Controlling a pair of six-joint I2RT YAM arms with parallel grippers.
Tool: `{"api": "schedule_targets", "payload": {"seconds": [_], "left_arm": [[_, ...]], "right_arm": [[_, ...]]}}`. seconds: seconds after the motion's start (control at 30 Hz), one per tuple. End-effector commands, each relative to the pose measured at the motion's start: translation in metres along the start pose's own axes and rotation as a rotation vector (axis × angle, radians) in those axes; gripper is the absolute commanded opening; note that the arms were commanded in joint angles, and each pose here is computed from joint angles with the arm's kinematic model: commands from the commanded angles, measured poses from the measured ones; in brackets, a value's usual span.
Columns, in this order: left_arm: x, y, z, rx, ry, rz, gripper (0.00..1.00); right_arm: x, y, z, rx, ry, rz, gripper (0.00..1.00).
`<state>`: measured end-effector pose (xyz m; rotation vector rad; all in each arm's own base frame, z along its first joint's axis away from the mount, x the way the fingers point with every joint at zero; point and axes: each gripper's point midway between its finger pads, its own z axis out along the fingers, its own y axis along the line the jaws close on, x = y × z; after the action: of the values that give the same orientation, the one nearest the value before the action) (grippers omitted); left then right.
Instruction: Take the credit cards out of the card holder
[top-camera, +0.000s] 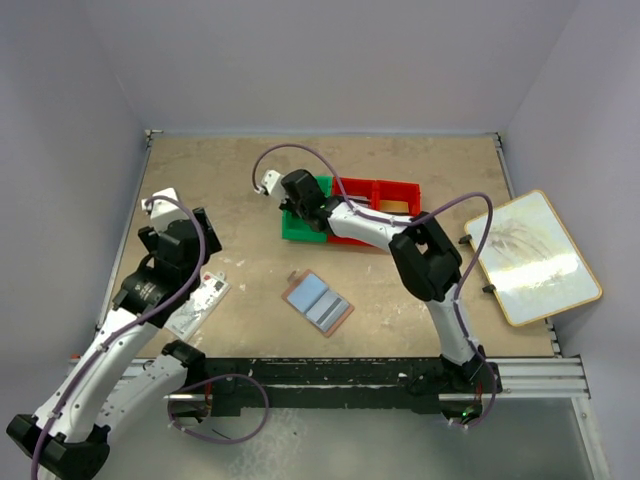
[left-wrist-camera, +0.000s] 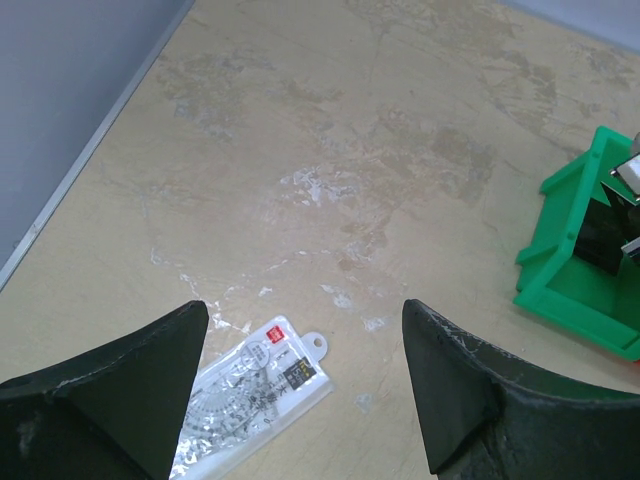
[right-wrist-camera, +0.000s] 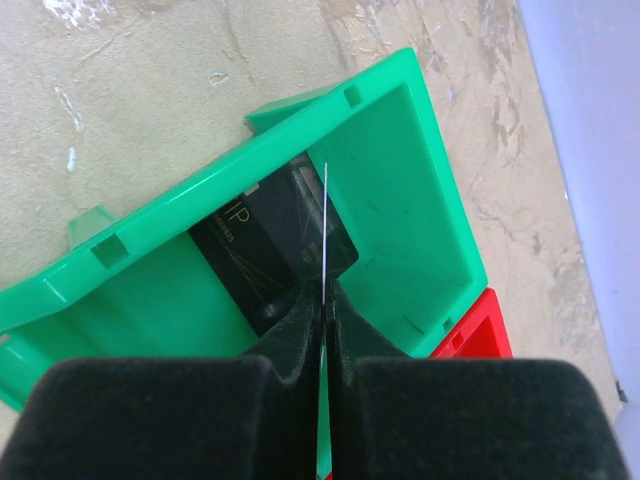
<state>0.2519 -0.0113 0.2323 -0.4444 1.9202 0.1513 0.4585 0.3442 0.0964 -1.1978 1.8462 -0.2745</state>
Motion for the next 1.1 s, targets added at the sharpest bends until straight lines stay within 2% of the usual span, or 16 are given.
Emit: {"api": "schedule_targets", "payload": {"seconds": [0.0, 0.37, 1.07], "left_arm": [[-0.015, 0.005, -0.004, -0.017, -0.056, -0.041, 0.77], [-0.018, 0.007, -0.007, -0.011, -0.069, -0.055, 0.77], [-0.013, 0.004, -0.003, -0.013, -0.049, -0.032, 0.77]], "right_arm": [[-0.021, -0.030, 0.002, 0.102, -0.047, -0.058, 0.00], [-0.011, -0.023, 0.029, 0.105, -0.032, -0.207, 0.01], [-0.001, -0.005, 0.027, -0.034, -0.050, -0.140, 0.28]]}}
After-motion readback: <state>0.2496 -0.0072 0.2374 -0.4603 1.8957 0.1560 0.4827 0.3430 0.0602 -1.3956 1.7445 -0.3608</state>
